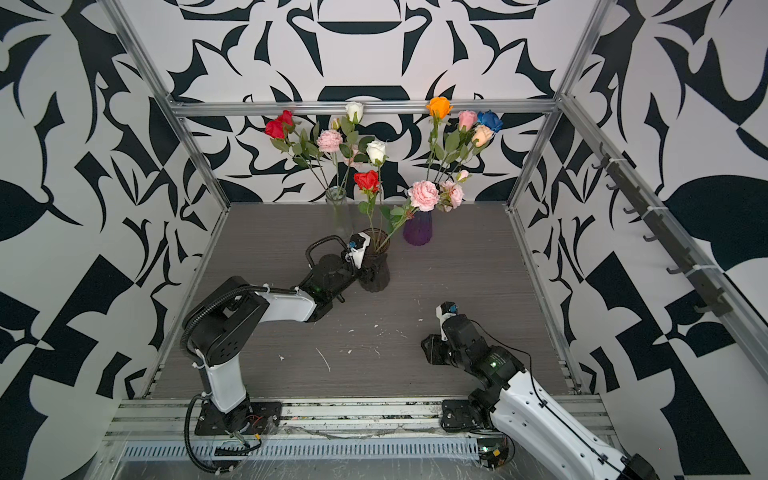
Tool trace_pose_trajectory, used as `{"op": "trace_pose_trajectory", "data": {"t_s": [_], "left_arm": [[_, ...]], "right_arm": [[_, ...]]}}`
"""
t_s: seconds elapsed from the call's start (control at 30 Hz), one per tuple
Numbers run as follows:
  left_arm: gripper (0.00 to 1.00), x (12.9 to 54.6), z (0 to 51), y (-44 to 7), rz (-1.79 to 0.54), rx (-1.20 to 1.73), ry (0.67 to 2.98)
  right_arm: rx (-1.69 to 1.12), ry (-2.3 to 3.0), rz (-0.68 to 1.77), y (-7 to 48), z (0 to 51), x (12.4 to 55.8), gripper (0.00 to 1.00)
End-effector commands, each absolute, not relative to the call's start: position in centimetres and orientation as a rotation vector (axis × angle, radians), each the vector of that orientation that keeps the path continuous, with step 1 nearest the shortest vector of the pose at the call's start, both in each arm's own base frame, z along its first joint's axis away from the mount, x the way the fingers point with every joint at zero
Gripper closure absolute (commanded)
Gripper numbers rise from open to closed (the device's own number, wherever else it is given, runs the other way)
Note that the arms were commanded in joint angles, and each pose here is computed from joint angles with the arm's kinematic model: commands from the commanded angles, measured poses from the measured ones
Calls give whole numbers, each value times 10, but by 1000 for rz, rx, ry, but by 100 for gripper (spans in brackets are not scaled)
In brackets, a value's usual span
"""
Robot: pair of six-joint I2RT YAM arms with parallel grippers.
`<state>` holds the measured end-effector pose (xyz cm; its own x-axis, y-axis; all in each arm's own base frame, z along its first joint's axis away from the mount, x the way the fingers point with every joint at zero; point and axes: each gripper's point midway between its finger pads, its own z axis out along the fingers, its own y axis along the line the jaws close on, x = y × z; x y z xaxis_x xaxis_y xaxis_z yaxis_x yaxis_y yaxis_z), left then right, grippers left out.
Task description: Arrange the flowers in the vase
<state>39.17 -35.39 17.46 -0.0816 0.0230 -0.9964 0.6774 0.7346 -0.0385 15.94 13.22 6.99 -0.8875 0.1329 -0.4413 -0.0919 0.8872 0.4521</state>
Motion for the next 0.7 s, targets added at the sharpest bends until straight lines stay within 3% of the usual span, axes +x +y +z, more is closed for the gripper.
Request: {"op": "trace_pose_trajectory", "data": {"t_s": [0.0, 0.17, 0.33, 0.67], "left_arm": [[40, 394, 131, -348, -580, 590, 1727], [35, 394, 130, -348, -586, 586, 1743], [11, 387, 140, -350, -641, 588, 1714], [9, 372, 172, -340, -678, 561, 1671]], "right_arm": [[-6, 2534, 667, 138, 83, 167, 64], [-10, 2535, 671, 138, 83, 166, 64], [-11, 2529, 677, 138, 84, 166, 64], [-17, 2514, 694, 139, 87, 165, 63]]}}
